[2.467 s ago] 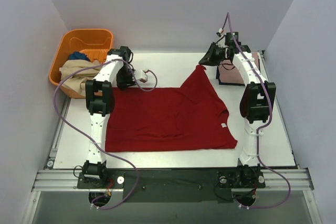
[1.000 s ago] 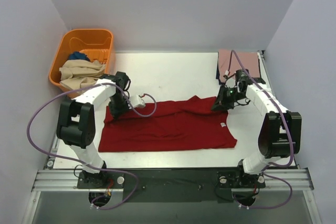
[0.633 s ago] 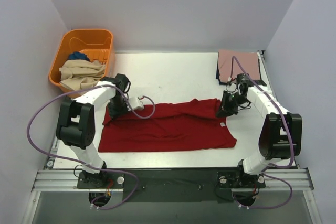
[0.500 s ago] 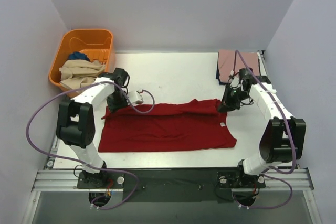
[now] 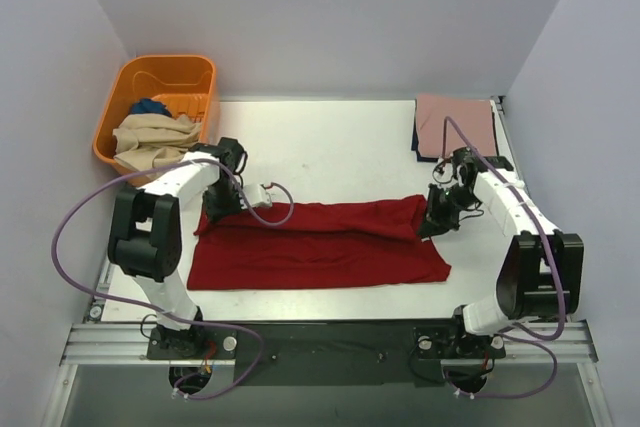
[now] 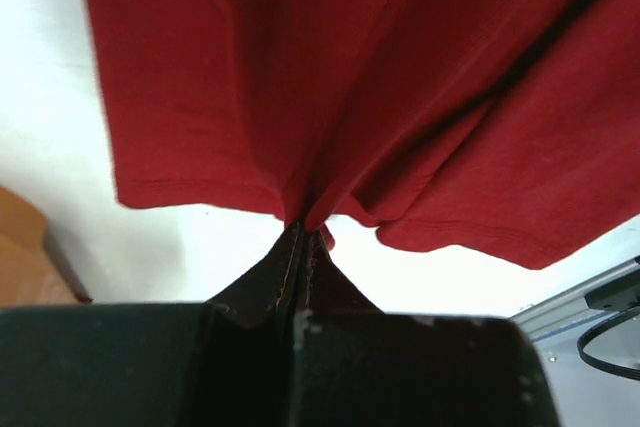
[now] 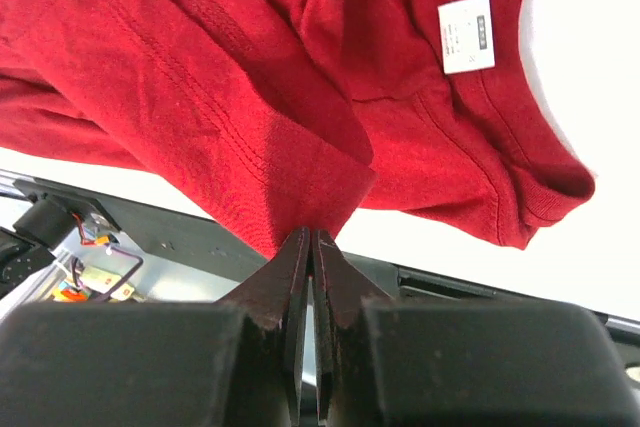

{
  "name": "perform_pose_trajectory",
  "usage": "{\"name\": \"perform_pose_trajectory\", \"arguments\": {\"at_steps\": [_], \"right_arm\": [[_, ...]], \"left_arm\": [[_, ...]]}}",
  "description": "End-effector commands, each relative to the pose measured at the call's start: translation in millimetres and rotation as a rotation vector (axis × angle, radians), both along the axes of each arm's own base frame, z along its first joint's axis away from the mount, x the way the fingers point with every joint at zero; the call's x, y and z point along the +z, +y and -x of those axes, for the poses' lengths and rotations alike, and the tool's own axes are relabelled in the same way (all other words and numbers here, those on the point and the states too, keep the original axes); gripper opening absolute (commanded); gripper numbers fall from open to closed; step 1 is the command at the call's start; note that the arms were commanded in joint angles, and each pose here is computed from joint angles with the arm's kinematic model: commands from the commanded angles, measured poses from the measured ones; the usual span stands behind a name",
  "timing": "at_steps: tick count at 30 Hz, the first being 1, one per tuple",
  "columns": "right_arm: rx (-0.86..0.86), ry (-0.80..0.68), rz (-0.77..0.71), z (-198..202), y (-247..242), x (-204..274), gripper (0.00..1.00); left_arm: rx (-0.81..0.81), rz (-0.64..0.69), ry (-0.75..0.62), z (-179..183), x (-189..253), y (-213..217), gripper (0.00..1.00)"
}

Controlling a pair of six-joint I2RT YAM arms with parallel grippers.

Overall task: Fold and stack the t-shirts
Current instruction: Fold the other side of the tshirt into a rectangle

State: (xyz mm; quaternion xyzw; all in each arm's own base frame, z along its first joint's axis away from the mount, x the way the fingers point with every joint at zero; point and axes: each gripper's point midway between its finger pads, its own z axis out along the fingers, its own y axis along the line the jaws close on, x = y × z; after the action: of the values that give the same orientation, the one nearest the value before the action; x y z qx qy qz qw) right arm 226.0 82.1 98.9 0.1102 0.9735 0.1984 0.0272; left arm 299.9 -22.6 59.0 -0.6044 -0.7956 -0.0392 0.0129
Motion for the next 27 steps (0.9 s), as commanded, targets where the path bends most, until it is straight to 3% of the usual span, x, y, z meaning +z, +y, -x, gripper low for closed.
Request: {"name": "perform_pose_trajectory", "arguments": {"at_steps": [1, 2, 4, 6, 10, 13, 18, 21, 27], "right_arm": [[0.015, 0.138, 0.025, 25.2, 4.4, -25.9, 0.0], [0.019, 0.134, 0.014, 21.3, 8.1, -31.4, 0.0], [0.019, 0.14, -0.002, 17.8, 16.5, -41.5, 0.0], [0.022, 0.154, -0.007, 16.2, 21.9, -50.3, 0.0], [0.024, 0.184, 0.038, 15.6, 16.9, -66.3, 0.0], [0.015, 0.197, 0.046, 15.6, 15.6, -71.2, 0.0], [-0.001, 0.183, 0.041, 15.0, 16.4, -74.2, 0.0], [-0.011, 0.178, 0.037, 16.9, 15.4, -76.0, 0.0], [-0.041, 0.157, 0.023, 20.9, 14.2, -80.0, 0.0]], "left_arm": [[-0.037, -0.011, 0.088, 14.5, -12.0, 0.7, 0.0], [-0.038, -0.002, 0.103, 13.9, -12.0, -2.1, 0.22], [-0.051, 0.034, 0.137, 14.4, -6.8, -10.8, 0.43], [-0.052, 0.085, 0.093, -1.3, 4.9, -24.2, 0.48], [-0.033, 0.162, -0.123, -60.5, 46.0, -69.4, 0.51], [-0.06, 0.404, -0.216, -84.0, 95.6, -149.1, 0.5], [-0.206, 0.87, -0.115, -31.1, 130.6, -313.7, 0.41], [-0.272, 0.909, -0.017, 8.1, 106.5, -373.0, 0.41], [-0.27, 0.917, -0.012, 4.8, 64.5, -414.3, 0.49]]}}
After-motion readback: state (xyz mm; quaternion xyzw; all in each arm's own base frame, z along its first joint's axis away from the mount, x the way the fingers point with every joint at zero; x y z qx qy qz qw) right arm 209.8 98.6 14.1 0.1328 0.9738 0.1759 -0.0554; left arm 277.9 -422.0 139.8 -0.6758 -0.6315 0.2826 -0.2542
